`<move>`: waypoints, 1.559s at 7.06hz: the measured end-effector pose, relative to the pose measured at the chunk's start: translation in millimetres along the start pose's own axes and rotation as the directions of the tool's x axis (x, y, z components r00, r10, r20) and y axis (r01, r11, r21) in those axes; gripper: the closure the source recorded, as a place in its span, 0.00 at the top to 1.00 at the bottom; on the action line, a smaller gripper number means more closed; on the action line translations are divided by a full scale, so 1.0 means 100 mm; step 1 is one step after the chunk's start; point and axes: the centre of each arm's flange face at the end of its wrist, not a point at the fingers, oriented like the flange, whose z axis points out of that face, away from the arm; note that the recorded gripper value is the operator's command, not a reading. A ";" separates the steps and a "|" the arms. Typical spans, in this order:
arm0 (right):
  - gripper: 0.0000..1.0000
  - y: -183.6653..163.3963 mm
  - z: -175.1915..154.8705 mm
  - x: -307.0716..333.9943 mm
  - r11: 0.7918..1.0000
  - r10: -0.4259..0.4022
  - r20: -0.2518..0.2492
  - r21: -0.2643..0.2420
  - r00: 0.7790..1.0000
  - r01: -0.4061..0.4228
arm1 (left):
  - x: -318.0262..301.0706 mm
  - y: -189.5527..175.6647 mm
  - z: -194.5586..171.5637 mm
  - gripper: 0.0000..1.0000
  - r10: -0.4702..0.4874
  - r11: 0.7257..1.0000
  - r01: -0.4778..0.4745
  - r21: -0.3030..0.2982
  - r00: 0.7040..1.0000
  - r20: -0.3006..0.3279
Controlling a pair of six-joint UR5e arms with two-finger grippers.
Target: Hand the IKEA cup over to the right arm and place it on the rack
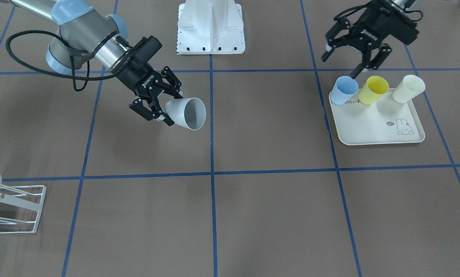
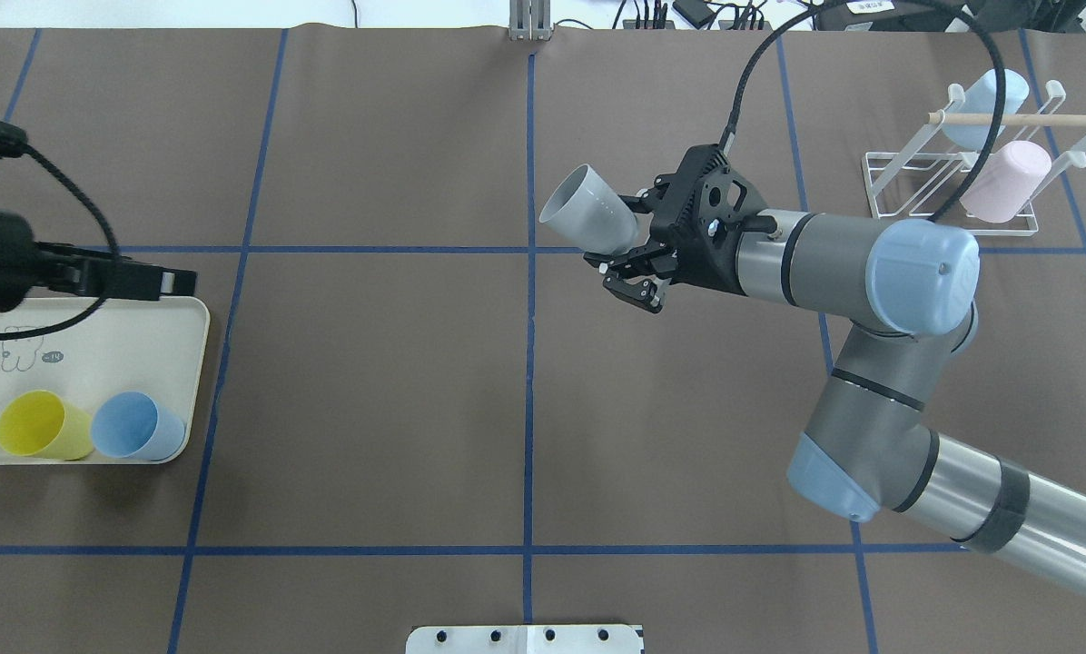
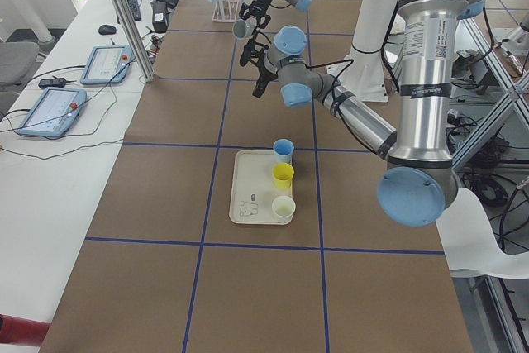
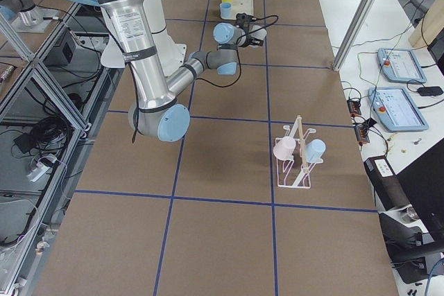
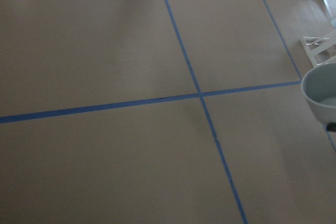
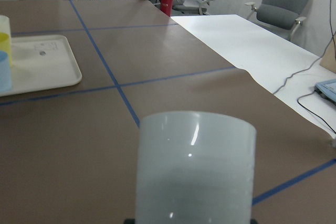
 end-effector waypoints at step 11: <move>0.00 1.25 -2.10 3.32 0.014 -0.773 0.413 -0.748 0.481 0.664 | -1.83 0.37 -1.02 1.00 0.319 0.948 -0.310 -0.074 0.925 0.205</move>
